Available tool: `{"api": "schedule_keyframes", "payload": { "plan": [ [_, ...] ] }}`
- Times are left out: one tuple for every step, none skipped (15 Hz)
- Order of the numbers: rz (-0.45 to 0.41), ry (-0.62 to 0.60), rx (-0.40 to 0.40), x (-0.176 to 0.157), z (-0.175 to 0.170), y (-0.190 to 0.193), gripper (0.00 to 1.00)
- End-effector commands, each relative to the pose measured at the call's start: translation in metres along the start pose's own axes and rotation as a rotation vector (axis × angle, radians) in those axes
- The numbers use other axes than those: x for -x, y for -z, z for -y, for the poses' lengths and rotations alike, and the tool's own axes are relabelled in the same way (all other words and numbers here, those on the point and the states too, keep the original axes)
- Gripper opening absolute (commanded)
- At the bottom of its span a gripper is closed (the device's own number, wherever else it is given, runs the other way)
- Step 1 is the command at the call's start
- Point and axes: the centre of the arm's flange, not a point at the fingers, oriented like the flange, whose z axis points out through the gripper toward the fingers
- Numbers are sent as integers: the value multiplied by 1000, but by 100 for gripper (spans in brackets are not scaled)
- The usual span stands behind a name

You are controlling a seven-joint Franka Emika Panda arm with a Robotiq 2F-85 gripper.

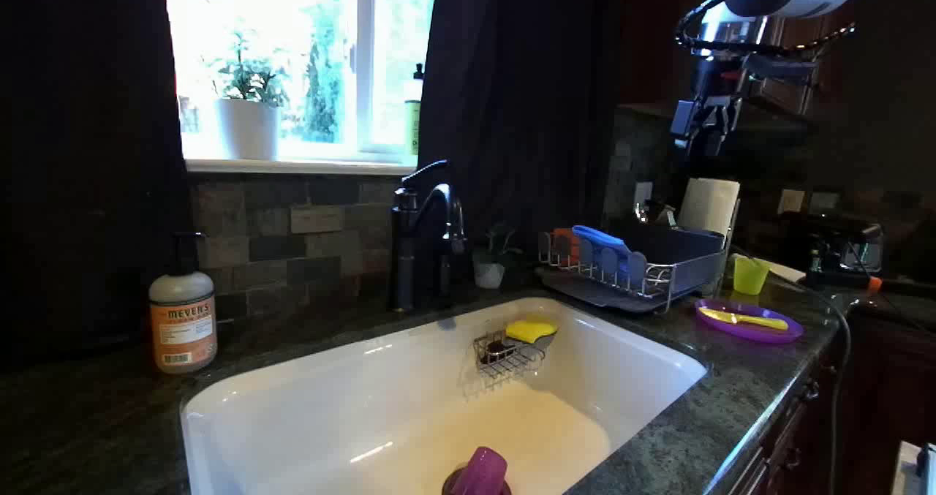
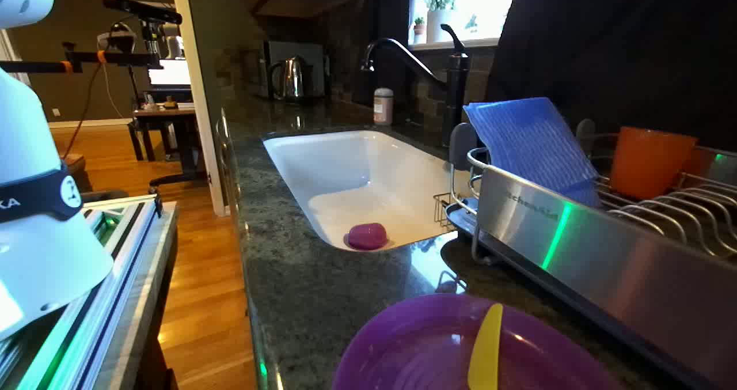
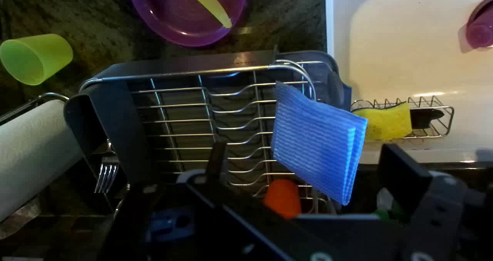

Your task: Put the blue object over the tap nozzle

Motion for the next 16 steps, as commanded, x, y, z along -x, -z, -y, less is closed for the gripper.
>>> {"api": "schedule_keyframes", "payload": {
  "plan": [
    [0, 0, 0, 0, 0, 0, 100],
    [0, 0, 0, 0, 0, 0, 100],
    [0, 0, 0, 0, 0, 0, 100],
    [0, 0, 0, 0, 0, 0, 100],
    [0, 0, 0, 0, 0, 0, 100],
    [0, 0, 0, 0, 0, 0, 100],
    [-6, -3, 5, 0, -1, 0, 100],
    [-14, -20, 20, -7, -1, -8, 100],
    [-24, -13, 12, -11, 0, -12, 100],
    [-39, -5, 26, -20, 1, -23, 100],
    [-50, 1, 23, -27, 2, -28, 100],
    [-58, 12, -1, -36, 1, -38, 100],
    [-57, 13, -11, -45, 1, -49, 100],
    [-52, 23, -25, -53, 4, -61, 100],
    [-45, 22, -24, -59, 7, -71, 100],
    [-35, 14, -10, -65, 17, -79, 100]
  ]
}}
